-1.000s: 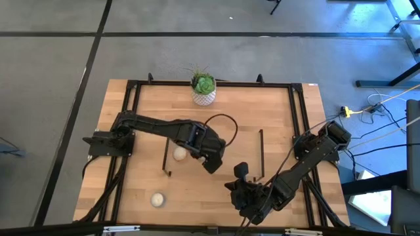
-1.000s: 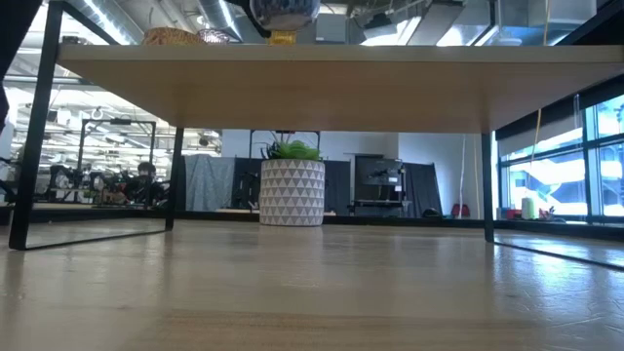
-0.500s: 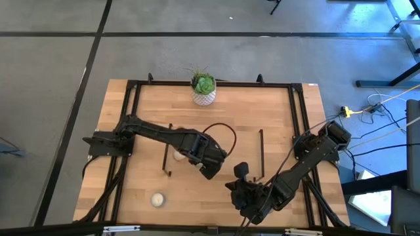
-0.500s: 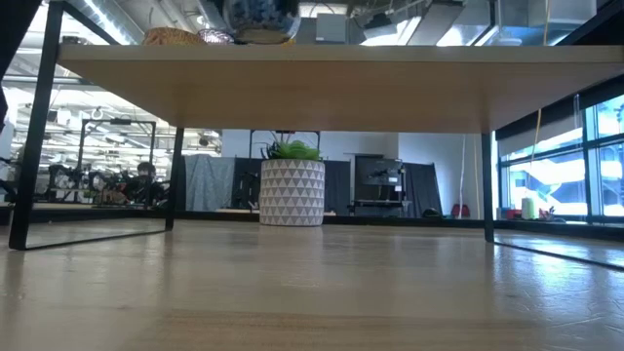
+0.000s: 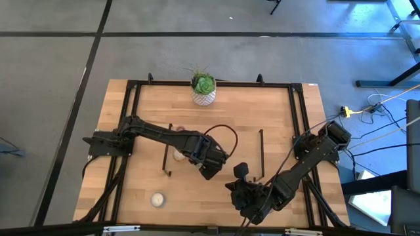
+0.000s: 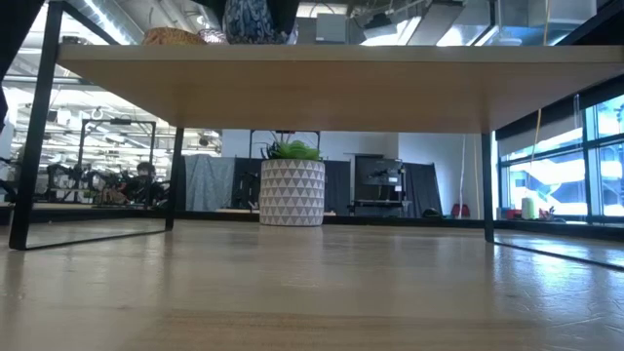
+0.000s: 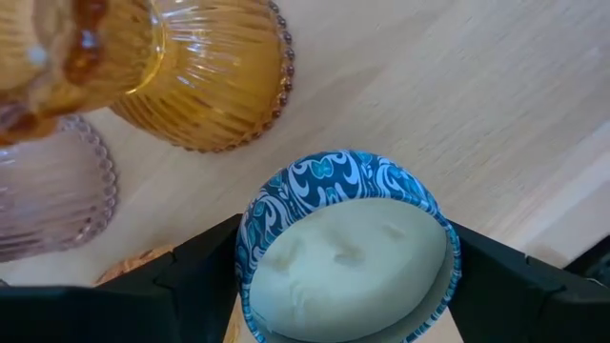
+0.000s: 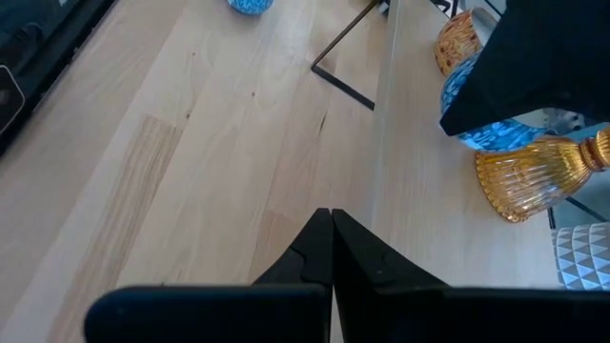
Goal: Pick & Place candle stick holders
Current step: Put the top blue scented candle on the shelf
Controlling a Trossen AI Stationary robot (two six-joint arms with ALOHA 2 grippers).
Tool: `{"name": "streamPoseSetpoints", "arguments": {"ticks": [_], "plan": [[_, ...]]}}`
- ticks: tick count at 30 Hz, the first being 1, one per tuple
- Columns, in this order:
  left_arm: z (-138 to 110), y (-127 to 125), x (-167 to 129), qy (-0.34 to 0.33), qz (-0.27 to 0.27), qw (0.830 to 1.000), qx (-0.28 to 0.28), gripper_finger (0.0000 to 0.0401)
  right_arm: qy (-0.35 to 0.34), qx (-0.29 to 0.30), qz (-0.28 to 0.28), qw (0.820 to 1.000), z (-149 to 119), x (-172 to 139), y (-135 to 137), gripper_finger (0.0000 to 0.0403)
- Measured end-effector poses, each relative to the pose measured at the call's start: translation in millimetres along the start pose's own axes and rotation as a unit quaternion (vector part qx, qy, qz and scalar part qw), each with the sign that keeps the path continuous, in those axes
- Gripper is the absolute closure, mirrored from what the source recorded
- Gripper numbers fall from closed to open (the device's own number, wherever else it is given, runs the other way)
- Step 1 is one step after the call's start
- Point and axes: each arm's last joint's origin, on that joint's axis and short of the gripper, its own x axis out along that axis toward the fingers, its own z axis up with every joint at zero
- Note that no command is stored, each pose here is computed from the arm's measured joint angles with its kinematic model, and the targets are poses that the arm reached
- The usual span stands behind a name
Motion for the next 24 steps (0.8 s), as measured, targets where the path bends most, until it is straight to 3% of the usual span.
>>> {"name": "streamPoseSetpoints", "arguments": {"ticks": [24], "plan": [[0.7, -2.3, -0.1, -0.003, -0.012, 0.999, 0.033, 0.0084, 0.0, 0.0, -0.002, 1.0, 0.0, -0.1, 0.0, 0.0403]]}}
